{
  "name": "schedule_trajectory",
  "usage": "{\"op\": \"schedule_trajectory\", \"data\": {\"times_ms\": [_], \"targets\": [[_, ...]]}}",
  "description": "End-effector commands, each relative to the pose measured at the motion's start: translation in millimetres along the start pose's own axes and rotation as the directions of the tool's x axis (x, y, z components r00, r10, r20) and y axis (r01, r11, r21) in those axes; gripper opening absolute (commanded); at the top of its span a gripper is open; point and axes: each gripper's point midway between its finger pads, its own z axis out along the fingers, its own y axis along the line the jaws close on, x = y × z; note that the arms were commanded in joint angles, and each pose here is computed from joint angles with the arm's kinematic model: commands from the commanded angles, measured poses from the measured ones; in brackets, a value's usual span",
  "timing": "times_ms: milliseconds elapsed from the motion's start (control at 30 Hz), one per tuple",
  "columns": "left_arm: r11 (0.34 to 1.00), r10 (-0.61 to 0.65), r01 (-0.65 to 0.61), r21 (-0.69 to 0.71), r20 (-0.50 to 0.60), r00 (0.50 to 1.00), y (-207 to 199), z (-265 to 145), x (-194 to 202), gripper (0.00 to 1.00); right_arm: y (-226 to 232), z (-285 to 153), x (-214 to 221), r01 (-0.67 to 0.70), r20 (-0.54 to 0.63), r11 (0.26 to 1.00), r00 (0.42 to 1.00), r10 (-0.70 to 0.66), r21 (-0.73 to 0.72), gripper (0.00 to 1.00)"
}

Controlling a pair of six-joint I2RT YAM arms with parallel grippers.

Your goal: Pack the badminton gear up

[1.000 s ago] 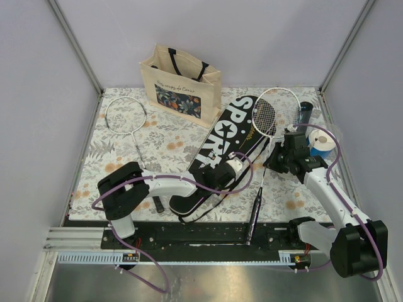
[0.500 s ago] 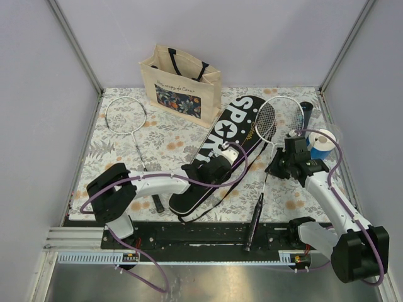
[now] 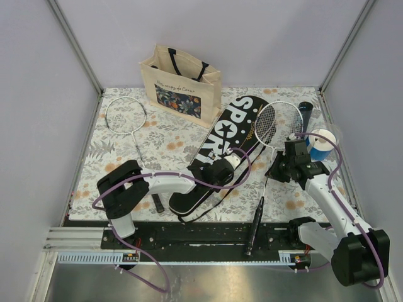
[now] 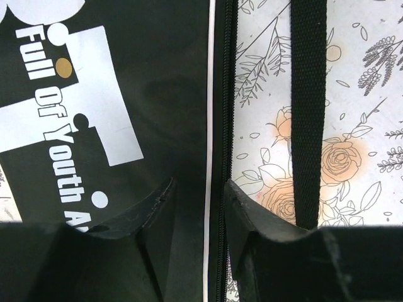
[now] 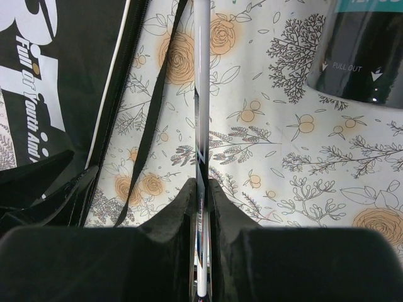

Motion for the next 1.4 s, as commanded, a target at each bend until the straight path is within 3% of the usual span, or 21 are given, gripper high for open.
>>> {"op": "schedule_trajectory", "data": {"times_ms": [0,400,500,567,633,833,1367], "targets": [[1.0,-0.007,0.005,0.02,0.067,0.998,-6.1,0.8,-24.1,0.4,11.0,-8.2,-17.1,0.02,0.069,0.999,0.997,-0.017,-0.043,0.0],[1.0,0.002,-0.002,-0.005,0.048,0.999,-4.2,8.0,-16.4,0.4,8.8,-6.1,-15.0,0.026,0.07,0.999,0.997,-0.023,-0.044,0.0],[1.0,0.006,-0.006,-0.014,0.046,0.999,-2.8,8.8,-15.7,0.29,8.2,-5.9,-13.7,0.025,0.067,0.999,0.998,-0.022,-0.043,0.0],[1.0,-0.004,0.005,-0.022,0.056,0.998,-0.8,6.3,-18.0,0.07,7.9,-6.2,-13.6,0.024,0.07,0.999,0.997,-0.021,-0.044,0.0],[1.0,-0.023,0.025,-0.018,0.086,0.996,-0.1,-0.9,-26.8,0.0,6.3,-6.3,-13.6,0.025,0.076,0.999,0.997,-0.023,-0.038,0.0],[0.996,-0.085,0.079,0.048,0.14,0.986,-5.5,-26.3,-52.9,0.0,2.5,-2.9,-9.7,0.021,0.061,0.999,0.998,-0.02,-0.025,0.0],[0.967,-0.256,0.251,0.052,0.194,0.947,21.2,-48.6,-81.9,0.0,-21.0,-9.9,9.8,-0.008,0.006,0.997,1.0,0.008,0.079,0.0]]}}
